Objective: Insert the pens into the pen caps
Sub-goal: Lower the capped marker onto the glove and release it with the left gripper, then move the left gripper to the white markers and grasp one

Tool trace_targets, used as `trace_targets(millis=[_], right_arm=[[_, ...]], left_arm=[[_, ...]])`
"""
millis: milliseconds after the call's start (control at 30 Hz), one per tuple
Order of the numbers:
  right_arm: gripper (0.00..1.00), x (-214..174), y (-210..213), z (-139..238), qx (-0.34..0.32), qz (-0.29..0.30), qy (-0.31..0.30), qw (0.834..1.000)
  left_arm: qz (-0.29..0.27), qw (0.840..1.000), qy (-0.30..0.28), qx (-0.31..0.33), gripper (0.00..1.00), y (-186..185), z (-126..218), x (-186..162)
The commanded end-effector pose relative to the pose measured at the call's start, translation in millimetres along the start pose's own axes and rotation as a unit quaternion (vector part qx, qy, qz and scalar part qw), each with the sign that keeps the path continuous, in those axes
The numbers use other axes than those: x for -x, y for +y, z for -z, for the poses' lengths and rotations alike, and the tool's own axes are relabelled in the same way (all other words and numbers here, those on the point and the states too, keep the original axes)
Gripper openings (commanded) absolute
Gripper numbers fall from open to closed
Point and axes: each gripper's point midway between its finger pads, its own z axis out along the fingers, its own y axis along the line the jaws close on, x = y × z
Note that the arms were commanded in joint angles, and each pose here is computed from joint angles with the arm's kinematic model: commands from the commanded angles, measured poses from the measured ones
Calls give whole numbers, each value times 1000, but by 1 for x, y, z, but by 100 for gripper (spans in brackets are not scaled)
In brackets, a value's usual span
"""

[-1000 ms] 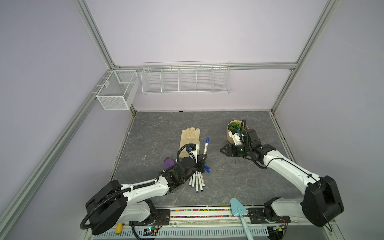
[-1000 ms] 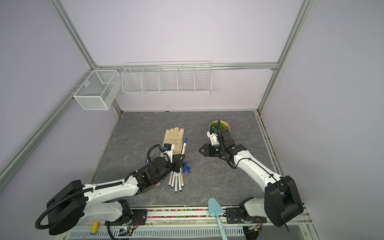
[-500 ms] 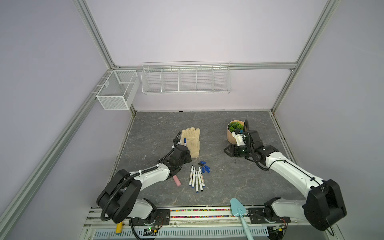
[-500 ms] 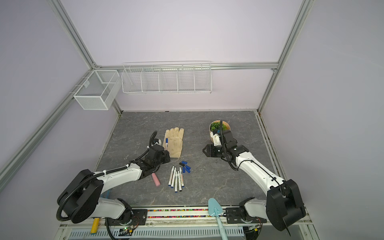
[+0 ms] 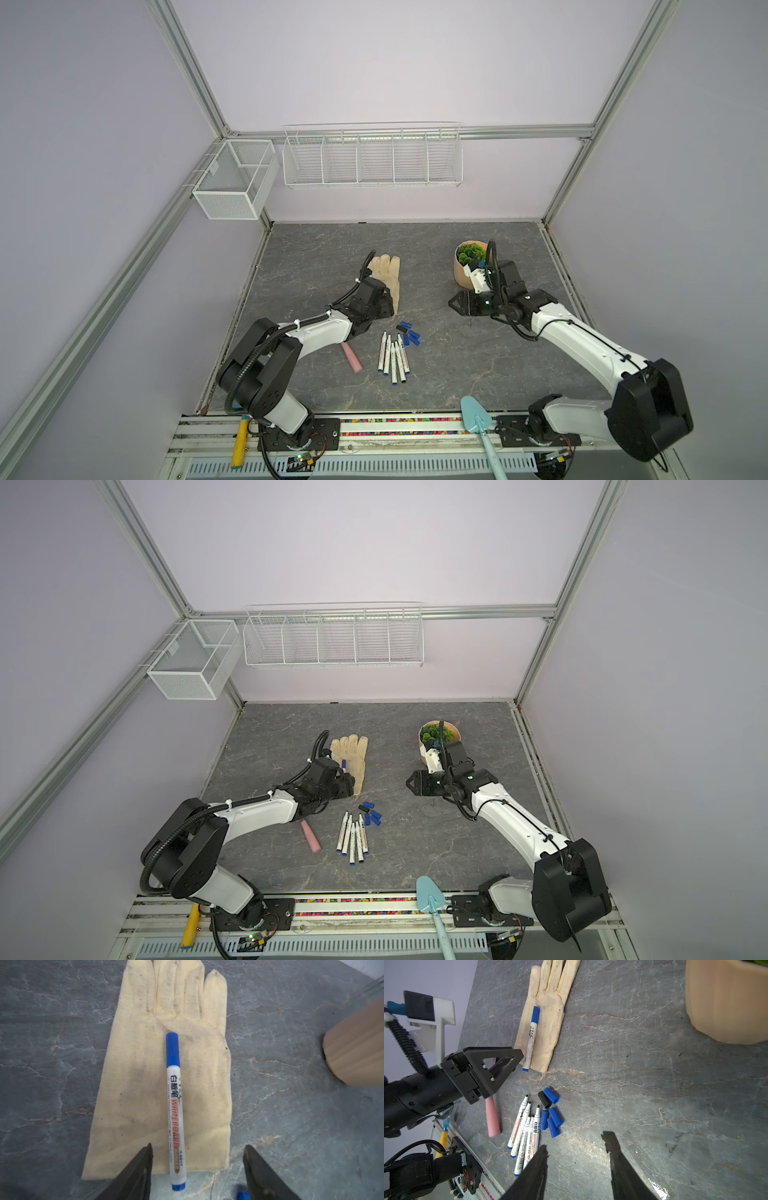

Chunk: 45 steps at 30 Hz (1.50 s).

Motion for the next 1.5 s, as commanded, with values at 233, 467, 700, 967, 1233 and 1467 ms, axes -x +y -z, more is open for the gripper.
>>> trace_targets(millis=[233, 467, 700, 967, 1233, 1467], right_arm=[[50, -5, -5, -7, -4, 4, 16, 1000], [49, -9, -14, -12, -23, 5, 27, 999], [49, -13, -19, -16, -31, 2, 39, 999], [48, -14, -18, -18, -28, 1, 46, 999], [47, -14, -18, -18, -26, 1, 47, 999], [47, -14, -17, -18, -24, 1, 46, 999]], left_arm=[[-76, 994, 73, 13, 69, 3, 42, -74], [-130, 985, 110, 5, 69, -1, 60, -103], [-115, 989, 93, -21, 70, 4, 79, -104], [-100, 988, 119, -8, 69, 21, 83, -123], [-101, 987, 125, 13, 64, 26, 76, -126], [-108, 985, 137, 16, 63, 26, 70, -131]])
